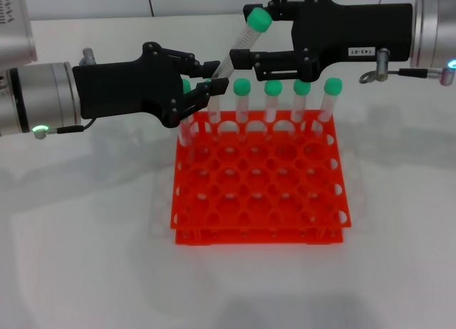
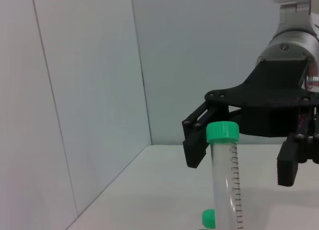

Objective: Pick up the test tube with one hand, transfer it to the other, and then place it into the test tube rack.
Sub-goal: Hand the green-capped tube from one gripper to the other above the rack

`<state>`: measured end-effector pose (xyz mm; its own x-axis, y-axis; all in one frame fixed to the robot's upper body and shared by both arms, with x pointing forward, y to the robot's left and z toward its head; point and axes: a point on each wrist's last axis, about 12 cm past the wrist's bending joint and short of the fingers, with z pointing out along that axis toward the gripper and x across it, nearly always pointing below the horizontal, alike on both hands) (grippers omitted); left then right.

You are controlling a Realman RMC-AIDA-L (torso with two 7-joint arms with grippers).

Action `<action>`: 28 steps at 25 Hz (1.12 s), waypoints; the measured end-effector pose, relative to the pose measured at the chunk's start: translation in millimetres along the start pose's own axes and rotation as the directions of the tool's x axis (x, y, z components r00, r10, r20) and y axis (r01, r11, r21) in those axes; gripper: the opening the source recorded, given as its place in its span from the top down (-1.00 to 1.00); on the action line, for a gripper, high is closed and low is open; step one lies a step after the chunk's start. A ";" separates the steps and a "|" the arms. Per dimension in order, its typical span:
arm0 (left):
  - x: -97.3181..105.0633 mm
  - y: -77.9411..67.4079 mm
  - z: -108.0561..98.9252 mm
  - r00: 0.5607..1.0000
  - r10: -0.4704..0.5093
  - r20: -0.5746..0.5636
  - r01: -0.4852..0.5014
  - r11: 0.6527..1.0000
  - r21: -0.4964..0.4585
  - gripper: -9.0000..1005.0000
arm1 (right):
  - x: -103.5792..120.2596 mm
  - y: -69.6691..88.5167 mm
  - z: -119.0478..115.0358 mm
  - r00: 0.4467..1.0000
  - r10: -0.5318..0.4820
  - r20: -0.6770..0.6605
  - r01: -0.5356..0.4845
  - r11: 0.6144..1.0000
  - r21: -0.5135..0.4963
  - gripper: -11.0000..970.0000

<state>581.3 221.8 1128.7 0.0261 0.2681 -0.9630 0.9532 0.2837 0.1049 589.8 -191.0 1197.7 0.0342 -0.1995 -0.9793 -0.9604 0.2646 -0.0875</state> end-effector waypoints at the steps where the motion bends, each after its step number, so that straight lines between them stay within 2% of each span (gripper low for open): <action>1: 0.0 0.0 0.0 1.000 0.000 0.000 0.000 1.000 0.000 0.46 | 0.0 0.3 0.6 1.000 -0.001 -0.001 0.001 1.000 -0.001 -0.46; 5: -0.1 0.0 0.1 1.000 0.000 0.000 0.000 1.000 0.000 0.46 | -0.6 0.0 1.1 1.000 -0.005 -0.002 0.005 1.000 0.001 -0.37; 11: 0.1 0.0 -0.1 1.000 0.000 0.000 0.000 1.000 -0.001 0.45 | -2.2 0.3 2.3 1.000 -0.012 -0.003 0.012 1.000 -0.003 0.05; 28: 0.7 -0.1 -0.3 1.000 -0.001 -0.003 0.001 1.000 -0.001 0.44 | -7.3 0.2 8.5 1.000 -0.027 -0.001 0.027 0.999 -0.020 0.13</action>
<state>581.1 222.2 1128.0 0.0243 0.2709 -0.9623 0.9527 0.2853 0.1044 591.6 -181.5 1203.3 0.0604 -0.2072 -0.9764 -0.9643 0.2405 -0.1107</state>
